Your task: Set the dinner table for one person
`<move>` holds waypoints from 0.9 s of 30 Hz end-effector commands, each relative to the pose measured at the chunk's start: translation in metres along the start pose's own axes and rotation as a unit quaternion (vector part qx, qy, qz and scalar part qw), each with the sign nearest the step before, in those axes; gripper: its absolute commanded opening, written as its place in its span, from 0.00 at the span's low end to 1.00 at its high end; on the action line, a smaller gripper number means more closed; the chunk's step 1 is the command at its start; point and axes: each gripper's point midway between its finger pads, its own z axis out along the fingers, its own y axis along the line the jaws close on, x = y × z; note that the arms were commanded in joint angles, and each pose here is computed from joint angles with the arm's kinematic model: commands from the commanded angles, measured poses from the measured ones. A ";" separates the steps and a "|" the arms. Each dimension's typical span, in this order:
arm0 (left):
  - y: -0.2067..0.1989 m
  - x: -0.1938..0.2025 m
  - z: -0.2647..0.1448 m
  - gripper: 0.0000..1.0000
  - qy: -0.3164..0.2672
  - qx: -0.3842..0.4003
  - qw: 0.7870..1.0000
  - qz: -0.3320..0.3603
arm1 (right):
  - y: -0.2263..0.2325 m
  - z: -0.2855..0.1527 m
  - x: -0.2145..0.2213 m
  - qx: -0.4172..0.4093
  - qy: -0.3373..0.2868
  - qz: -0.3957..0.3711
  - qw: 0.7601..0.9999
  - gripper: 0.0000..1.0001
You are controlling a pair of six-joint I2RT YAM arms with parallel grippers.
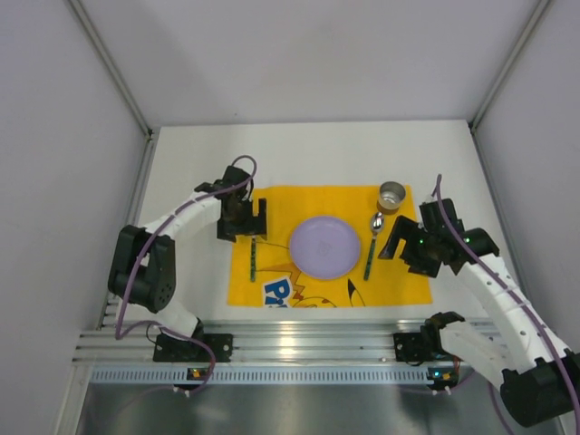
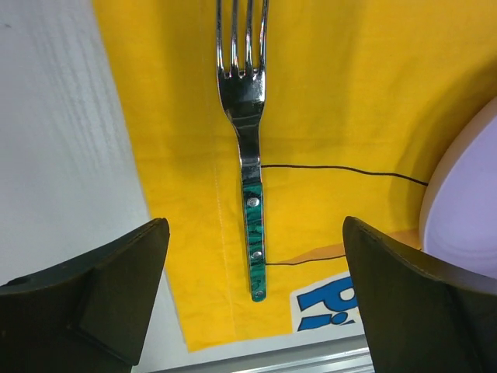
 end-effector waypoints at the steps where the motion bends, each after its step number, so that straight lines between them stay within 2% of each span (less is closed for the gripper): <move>1: -0.004 -0.037 -0.036 0.98 -0.103 0.002 0.994 0.021 | 0.000 -0.006 0.001 -0.014 -0.020 0.011 1.000 0.92; 3: 0.007 -0.057 -0.062 0.99 -0.165 -0.031 0.986 0.025 | 0.000 -0.006 0.004 -0.020 -0.019 0.011 1.000 1.00; 6: 0.030 -0.080 -0.096 0.99 -0.258 -0.086 0.962 0.018 | 0.004 -0.012 0.002 -0.034 -0.029 0.004 0.999 1.00; 9: 0.047 -0.088 -0.103 0.99 -0.326 -0.097 0.939 0.046 | 0.015 -0.027 -0.012 -0.054 -0.060 -0.015 0.997 1.00; 10: 0.049 -0.088 -0.117 0.99 -0.361 -0.094 0.926 0.052 | 0.016 -0.032 -0.017 -0.056 -0.072 -0.025 0.996 1.00; 11: 0.063 -0.075 -0.101 0.98 -0.360 -0.113 0.924 0.065 | 0.020 -0.042 -0.026 -0.059 -0.094 -0.029 0.993 1.00; 13: 0.072 -0.086 -0.125 0.98 -0.449 -0.124 0.883 0.052 | 0.023 -0.053 -0.034 -0.064 -0.117 -0.041 0.990 1.00; 14: 0.087 -0.066 -0.101 0.99 -0.442 -0.135 0.884 0.070 | 0.026 -0.058 -0.038 -0.069 -0.128 -0.043 0.988 1.00; 15: 0.090 -0.061 -0.100 0.99 -0.461 -0.127 0.875 0.072 | 0.027 -0.062 -0.039 -0.075 -0.137 -0.045 0.987 1.00; 16: 0.080 -0.071 -0.112 0.99 -0.515 -0.093 0.849 0.076 | 0.027 -0.064 -0.040 -0.078 -0.141 -0.045 0.986 1.00; 17: 0.092 -0.054 -0.094 0.99 -0.514 -0.093 0.850 0.076 | 0.027 -0.064 -0.038 -0.083 -0.144 -0.045 0.985 1.00; 19: 0.097 -0.056 -0.094 0.99 -0.546 -0.085 0.831 0.068 | 0.032 -0.072 -0.038 -0.111 -0.166 -0.055 0.978 1.00; 20: 0.114 -0.047 -0.072 0.99 -0.521 -0.102 0.846 0.050 | 0.030 -0.069 -0.034 -0.116 -0.168 -0.056 0.977 1.00; 21: 0.121 -0.046 -0.064 0.99 -0.515 -0.098 0.851 0.021 | 0.033 -0.076 -0.031 -0.137 -0.182 -0.060 0.972 1.00; 22: 0.125 -0.052 -0.065 0.99 -0.528 -0.093 0.844 0.000 | 0.038 -0.080 -0.034 -0.155 -0.198 -0.062 0.966 1.00; 24: 0.133 -0.056 -0.047 0.98 -0.494 -0.104 0.863 0.000 | 0.040 -0.084 -0.031 -0.181 -0.217 -0.066 0.957 1.00; 25: 0.134 -0.061 -0.046 0.99 -0.495 -0.108 0.862 0.001 | 0.041 -0.087 -0.032 -0.187 -0.227 -0.065 0.953 1.00; 26: 0.136 -0.074 -0.056 0.98 -0.519 -0.114 0.847 0.007 | 0.041 -0.089 -0.035 -0.192 -0.242 -0.064 0.949 1.00; 27: 0.140 -0.077 -0.046 0.98 -0.508 -0.121 0.853 0.008 | 0.042 -0.094 -0.036 -0.198 -0.254 -0.064 0.945 1.00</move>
